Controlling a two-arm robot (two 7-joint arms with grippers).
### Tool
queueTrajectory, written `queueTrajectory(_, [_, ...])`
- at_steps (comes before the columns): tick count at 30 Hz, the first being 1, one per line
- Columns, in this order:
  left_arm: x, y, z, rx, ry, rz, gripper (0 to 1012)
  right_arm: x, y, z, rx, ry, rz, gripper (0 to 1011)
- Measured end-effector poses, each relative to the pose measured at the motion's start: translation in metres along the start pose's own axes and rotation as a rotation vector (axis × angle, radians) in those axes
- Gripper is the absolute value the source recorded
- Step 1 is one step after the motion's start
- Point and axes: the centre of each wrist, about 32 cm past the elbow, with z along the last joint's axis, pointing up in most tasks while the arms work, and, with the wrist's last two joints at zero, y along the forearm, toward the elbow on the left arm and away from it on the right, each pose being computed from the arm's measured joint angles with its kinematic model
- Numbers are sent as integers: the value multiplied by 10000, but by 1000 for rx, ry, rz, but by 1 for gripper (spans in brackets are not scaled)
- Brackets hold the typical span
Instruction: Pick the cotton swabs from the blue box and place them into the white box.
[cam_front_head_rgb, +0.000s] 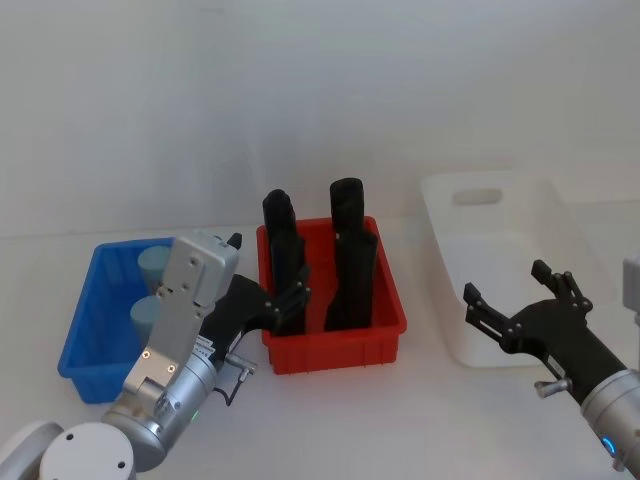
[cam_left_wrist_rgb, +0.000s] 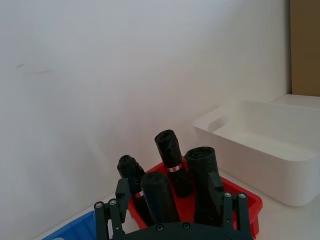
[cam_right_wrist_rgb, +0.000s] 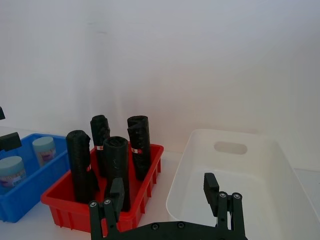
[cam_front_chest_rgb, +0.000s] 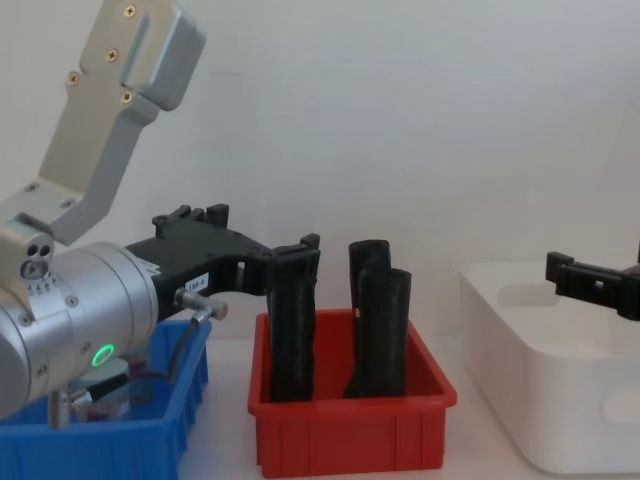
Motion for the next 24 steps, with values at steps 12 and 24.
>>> queueTrajectory(12, [197, -29, -42, 45, 51, 20, 1004, 0, 0, 0, 0, 0, 0, 1002])
queueTrajectory(24, [472, -84, -125, 126, 107, 55, 1004, 0, 0, 0, 0, 0, 0, 1002])
